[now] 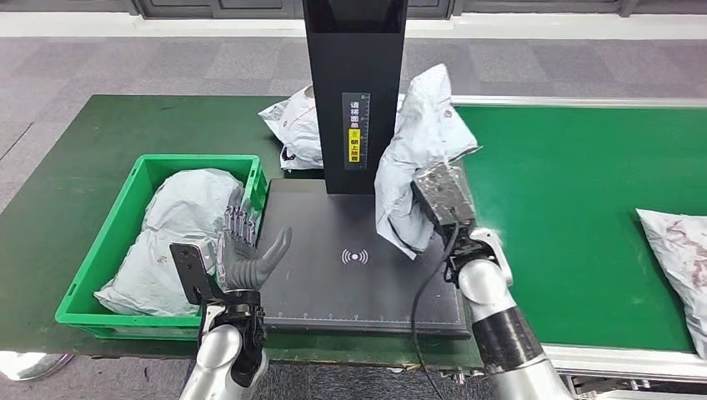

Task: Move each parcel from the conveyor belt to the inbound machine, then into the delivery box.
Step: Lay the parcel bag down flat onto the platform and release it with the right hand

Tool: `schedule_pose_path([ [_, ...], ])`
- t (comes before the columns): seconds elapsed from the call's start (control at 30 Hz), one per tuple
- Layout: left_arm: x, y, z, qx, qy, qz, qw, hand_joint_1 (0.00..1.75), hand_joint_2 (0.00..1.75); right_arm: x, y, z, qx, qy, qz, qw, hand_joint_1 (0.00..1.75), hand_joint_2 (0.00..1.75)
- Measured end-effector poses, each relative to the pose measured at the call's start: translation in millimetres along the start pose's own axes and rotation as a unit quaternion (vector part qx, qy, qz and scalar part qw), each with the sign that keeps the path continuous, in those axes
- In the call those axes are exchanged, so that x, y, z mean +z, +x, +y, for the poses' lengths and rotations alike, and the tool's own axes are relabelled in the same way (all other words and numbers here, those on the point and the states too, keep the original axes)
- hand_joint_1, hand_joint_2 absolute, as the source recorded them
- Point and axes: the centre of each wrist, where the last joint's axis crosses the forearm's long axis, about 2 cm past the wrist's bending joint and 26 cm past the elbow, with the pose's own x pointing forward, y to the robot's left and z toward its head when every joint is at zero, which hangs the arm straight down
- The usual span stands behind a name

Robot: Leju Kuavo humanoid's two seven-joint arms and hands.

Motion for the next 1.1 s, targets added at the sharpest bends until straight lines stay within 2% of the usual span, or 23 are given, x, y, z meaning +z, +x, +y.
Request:
schedule_pose_path([
  [0.1, -3.6, 1.3, -1.0, -0.003, 0.002, -0.004, 1.000, 0.00, 1.75, -4.6, -8.3, 21.5, 0.010, 0.021, 0.032, 0.999, 1.75, 1.75],
  [0.23, -5.0, 1.9, -1.4, -0.003, 0.003, -0.006, 1.000, 0.00, 1.75, -5.8, -14.2, 36.0, 0.013, 0.041, 0.054, 0.998, 1.75, 1.75],
  [0.27, -5.2, 2.0, -1.4, -0.004, 0.004, -0.007, 1.000, 0.00, 1.75, -6.2, -15.2, 38.0, 0.015, 0.046, 0.058, 0.997, 1.37, 1.31],
  [0.37, -6.1, 2.4, -1.2, -0.008, 0.011, -0.008, 1.000, 0.00, 1.75, -7.1, -17.2, 46.9, 0.023, 0.063, 0.073, 0.995, 0.06, 0.00],
  [0.4, -6.6, 2.6, -1.2, -0.010, 0.014, -0.009, 1.000, 0.00, 1.75, -7.0, -17.6, 51.2, 0.026, 0.069, 0.078, 0.994, 0.00, 0.00],
  [0.57, -11.4, 3.8, -2.0, -0.014, 0.022, -0.016, 1.000, 0.00, 1.75, -6.0, -19.5, 71.5, 0.028, 0.090, 0.098, 0.991, 0.00, 0.00],
  [0.83, -18.0, 2.5, -6.5, -0.012, 0.019, -0.022, 1.000, 0.00, 1.75, -1.5, -27.7, 81.5, 0.006, 0.131, 0.112, 0.985, 0.00, 0.00],
  [1.03, -23.4, 1.4, -11.3, -0.007, 0.012, -0.022, 1.000, 0.00, 1.75, 4.9, -30.8, 88.7, -0.106, 0.235, 0.065, 0.964, 0.00, 0.00],
  [1.1, -24.7, 0.8, -11.8, -0.008, 0.011, -0.023, 1.000, 0.00, 1.75, 6.9, -31.3, 89.6, -0.130, 0.251, 0.048, 0.958, 0.00, 0.00],
])
